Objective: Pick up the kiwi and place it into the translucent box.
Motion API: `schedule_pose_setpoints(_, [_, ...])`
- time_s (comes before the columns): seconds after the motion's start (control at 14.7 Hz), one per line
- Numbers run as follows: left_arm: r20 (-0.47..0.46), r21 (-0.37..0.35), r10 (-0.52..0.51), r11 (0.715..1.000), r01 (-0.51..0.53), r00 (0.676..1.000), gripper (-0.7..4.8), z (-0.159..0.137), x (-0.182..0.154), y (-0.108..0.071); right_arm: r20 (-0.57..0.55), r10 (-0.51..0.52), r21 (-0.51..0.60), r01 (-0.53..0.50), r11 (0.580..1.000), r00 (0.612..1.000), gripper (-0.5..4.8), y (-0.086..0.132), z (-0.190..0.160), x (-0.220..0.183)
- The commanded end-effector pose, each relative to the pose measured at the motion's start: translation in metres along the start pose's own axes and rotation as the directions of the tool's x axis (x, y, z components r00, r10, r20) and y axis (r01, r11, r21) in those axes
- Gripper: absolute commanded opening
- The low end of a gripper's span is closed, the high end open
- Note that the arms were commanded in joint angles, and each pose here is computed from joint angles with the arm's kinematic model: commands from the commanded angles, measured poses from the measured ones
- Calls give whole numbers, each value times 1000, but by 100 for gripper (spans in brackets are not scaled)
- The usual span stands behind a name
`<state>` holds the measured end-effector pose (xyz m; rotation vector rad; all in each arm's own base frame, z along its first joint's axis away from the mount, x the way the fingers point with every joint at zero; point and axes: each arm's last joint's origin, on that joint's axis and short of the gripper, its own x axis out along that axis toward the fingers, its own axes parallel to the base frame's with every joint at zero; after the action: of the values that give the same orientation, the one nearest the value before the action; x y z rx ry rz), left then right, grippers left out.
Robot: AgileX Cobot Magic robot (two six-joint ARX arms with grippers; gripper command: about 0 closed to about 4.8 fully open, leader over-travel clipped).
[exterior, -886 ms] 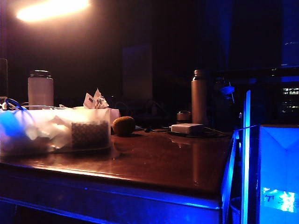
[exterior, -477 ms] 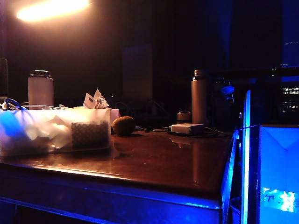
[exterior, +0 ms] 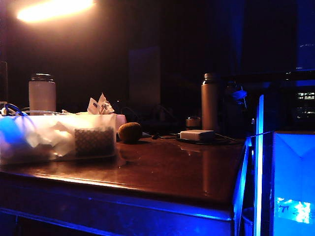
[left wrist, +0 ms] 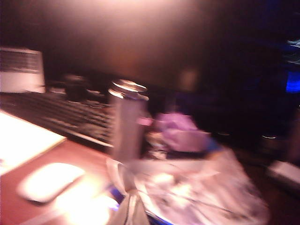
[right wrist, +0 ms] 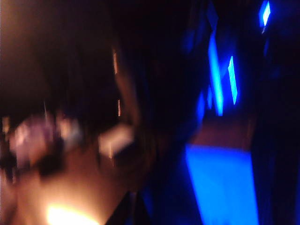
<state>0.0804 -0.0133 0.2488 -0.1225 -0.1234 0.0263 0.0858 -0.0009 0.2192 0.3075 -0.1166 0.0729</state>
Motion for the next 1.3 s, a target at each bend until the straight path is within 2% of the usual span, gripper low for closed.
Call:
schedule_pose_setpoints(0.07, [-63,167,-7,986,18,998,-5,50,35,-16,32,-26,3,26,1000,999,-1,11,39,10])
schedule_pose_setpoints(0.2, [-132,272,-101,953,134,986,-5,87,77,-35,-22,-6,-10,6,1000,1000,-1,19,69,37])
schedule_pose_setpoints(0.27, [-192,296,-156,932,208,969,-5,103,97,-45,-52,38,-43,-40,998,998,-1,24,84,55])
schedule_pose_setpoints(0.41, [-340,286,-199,909,303,919,-5,126,132,-60,-95,164,-95,-173,980,982,-1,32,111,101])
schedule_pose_setpoints(0.55, [-460,224,-241,900,374,855,-5,136,154,-69,-182,219,-65,-234,970,958,-1,36,131,153])
schedule_pose_setpoints(0.61, [-500,147,-277,907,395,820,-5,139,160,-73,-204,245,-75,-265,961,948,-1,39,136,182])
schedule_pose_setpoints(0.68, [-513,57,-340,903,427,788,-5,139,163,-76,-233,293,-129,-328,936,927,-1,51,137,219])
schedule_pose_setpoints(0.82, [-524,3,-414,873,488,744,-5,136,165,-79,-274,404,-154,-454,877,873,-1,77,128,265])
schedule_pose_setpoints(1.02, [-528,0,-416,872,490,740,-5,135,166,-79,-329,479,-193,-555,809,814,-1,117,96,311])
schedule_pose_setpoints(1.16, [-529,-1,-416,872,489,740,-5,135,166,-79,-366,508,-212,-601,770,780,-1,136,67,341])
schedule_pose_setpoints(1.3, [-530,-14,-416,876,483,739,-5,134,166,-79,-384,510,-233,-615,753,770,-1,148,39,368])
